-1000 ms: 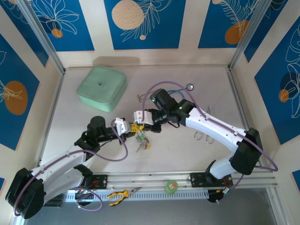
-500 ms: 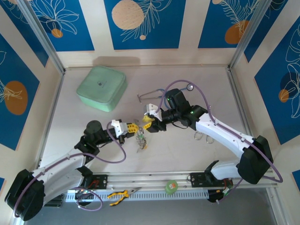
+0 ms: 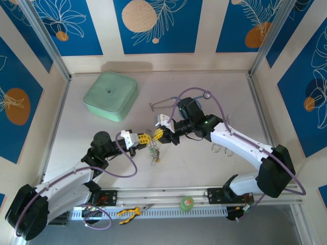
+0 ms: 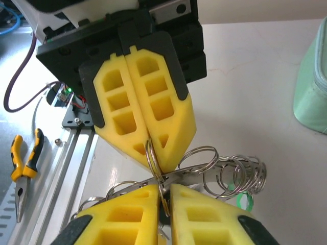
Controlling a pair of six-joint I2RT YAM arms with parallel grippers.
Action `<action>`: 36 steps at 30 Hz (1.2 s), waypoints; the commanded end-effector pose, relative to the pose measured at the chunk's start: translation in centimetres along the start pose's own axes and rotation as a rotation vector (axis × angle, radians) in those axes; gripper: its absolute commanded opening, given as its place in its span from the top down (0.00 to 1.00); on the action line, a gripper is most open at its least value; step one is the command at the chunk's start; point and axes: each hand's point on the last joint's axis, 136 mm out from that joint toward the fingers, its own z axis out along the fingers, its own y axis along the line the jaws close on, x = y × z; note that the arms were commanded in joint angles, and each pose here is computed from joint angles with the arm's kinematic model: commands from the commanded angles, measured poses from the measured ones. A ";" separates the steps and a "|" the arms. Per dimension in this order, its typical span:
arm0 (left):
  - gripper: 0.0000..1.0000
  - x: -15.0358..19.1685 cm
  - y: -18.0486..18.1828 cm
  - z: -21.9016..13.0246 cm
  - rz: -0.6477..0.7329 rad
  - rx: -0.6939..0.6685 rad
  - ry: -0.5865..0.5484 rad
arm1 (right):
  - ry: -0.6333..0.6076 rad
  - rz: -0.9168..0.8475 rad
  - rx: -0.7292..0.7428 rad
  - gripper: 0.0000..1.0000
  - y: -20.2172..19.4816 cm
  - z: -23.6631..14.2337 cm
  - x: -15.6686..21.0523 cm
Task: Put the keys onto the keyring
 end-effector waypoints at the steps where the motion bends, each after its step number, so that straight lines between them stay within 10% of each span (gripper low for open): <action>1: 1.00 -1.6 -0.6 -0.1 0.031 0.027 -0.061 | 0.005 0.010 0.000 0.96 -0.1 -0.1 -0.4; 11: 1.00 -2.5 -1.1 0.2 0.035 0.081 -0.093 | 0.051 0.064 0.016 0.95 -0.9 0.0 1.2; 22: 1.00 -2.5 -1.0 0.6 0.026 0.091 -0.109 | -0.011 -0.056 0.067 0.66 -0.6 -0.4 -0.1; 36: 1.00 -2.2 -1.4 0.7 0.000 0.120 -0.125 | -0.121 -0.178 0.138 0.64 -0.7 -1.2 -0.7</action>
